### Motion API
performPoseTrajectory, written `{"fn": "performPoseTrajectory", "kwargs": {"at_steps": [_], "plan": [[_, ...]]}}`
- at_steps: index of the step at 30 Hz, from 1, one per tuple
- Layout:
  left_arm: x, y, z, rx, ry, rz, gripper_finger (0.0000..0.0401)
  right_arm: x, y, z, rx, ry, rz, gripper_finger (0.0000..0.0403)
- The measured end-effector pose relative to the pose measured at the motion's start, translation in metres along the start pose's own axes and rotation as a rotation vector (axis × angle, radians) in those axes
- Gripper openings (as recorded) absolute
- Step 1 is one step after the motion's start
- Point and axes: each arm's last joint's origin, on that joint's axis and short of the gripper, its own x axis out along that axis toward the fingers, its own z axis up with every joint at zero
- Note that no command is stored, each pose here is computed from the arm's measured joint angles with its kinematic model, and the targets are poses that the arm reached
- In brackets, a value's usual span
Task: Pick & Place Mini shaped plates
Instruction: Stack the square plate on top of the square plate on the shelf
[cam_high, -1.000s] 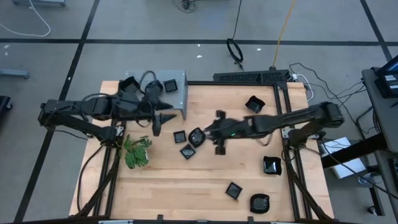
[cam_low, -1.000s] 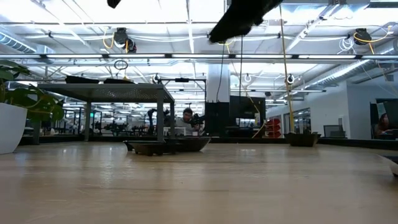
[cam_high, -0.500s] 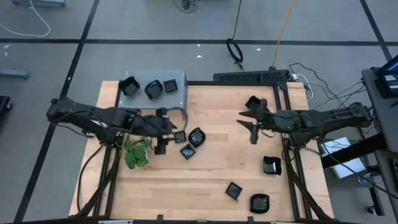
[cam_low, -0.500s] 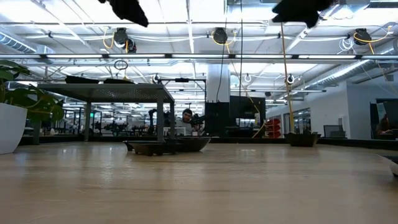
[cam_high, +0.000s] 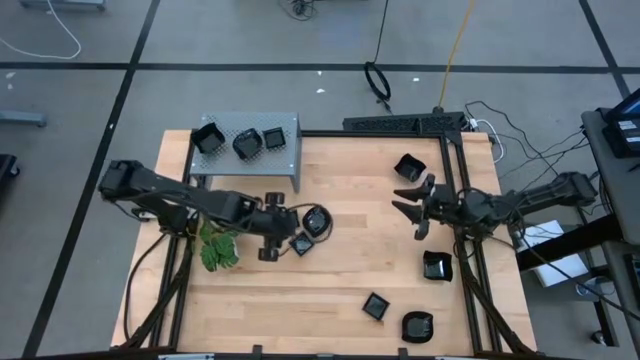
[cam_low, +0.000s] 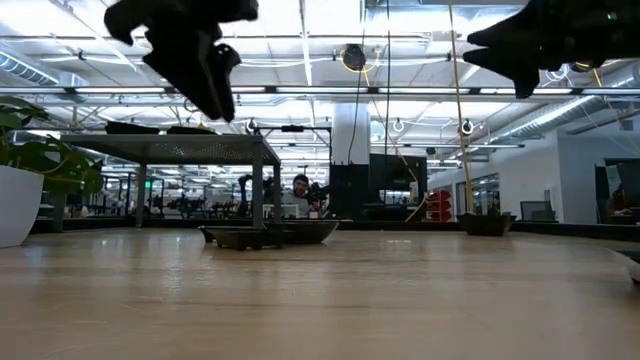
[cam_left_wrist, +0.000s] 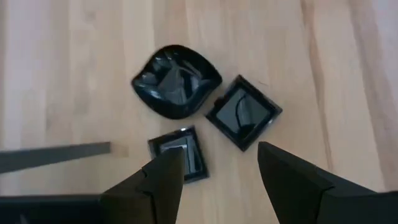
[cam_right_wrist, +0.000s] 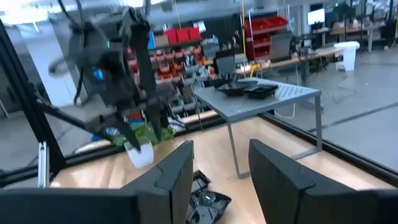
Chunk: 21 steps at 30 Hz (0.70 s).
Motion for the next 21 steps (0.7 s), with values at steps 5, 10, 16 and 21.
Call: {"fn": "performPoseTrajectory", "kwargs": {"at_steps": [5,10,16,21], "plan": [[0.02,-0.004,0.0,-0.025,0.062,0.004,0.0209,-0.005,-0.006,-0.019,0.026,-0.044,0.007,0.0141],[0.038,-0.008,-0.002,-0.032,0.134,0.015,0.0209,-0.007,-0.01,-0.027,0.033,-0.052,-0.023,0.0141],[0.059,-0.01,-0.005,-0.002,0.212,0.047,0.0209,-0.008,-0.011,-0.028,0.035,-0.057,-0.041,0.0141],[0.078,-0.009,-0.008,0.008,0.271,0.087,0.0209,-0.008,-0.011,-0.028,0.035,-0.056,-0.037,0.0141]]}}
